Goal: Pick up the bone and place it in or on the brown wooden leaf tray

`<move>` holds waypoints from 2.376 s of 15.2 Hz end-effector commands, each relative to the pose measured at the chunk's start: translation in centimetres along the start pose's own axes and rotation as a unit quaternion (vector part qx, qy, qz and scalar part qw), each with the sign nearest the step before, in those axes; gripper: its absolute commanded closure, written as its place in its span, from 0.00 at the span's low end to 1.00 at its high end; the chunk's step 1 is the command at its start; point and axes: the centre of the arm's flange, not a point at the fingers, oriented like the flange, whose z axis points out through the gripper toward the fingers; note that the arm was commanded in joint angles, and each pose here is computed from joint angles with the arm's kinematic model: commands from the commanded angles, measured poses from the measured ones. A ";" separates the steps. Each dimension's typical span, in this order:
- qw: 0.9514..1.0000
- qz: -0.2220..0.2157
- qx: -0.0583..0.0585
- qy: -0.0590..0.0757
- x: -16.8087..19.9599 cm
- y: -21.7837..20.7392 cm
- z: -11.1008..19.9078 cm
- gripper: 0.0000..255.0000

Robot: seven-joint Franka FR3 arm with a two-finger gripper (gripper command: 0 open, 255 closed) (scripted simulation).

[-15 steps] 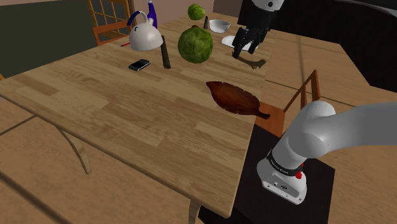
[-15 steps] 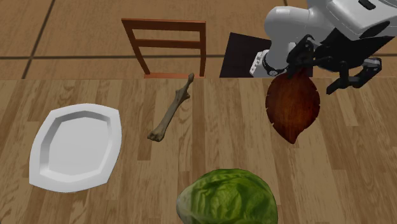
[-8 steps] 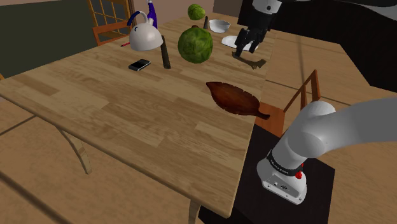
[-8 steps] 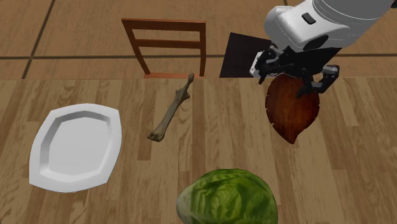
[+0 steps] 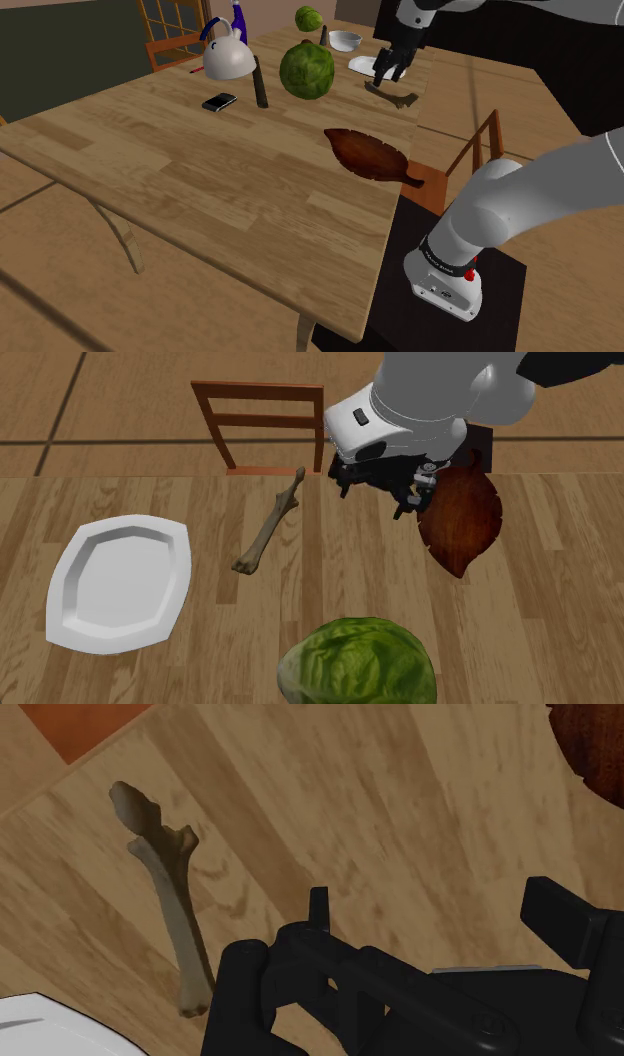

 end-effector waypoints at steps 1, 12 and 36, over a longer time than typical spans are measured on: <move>1.000 -0.001 0.001 -0.002 1.0 2.1 0.9 0.00; 1.000 -0.002 0.011 -0.015 7.6 14.5 6.0 0.00; 1.000 -0.002 0.013 -0.018 9.1 17.5 11.3 1.00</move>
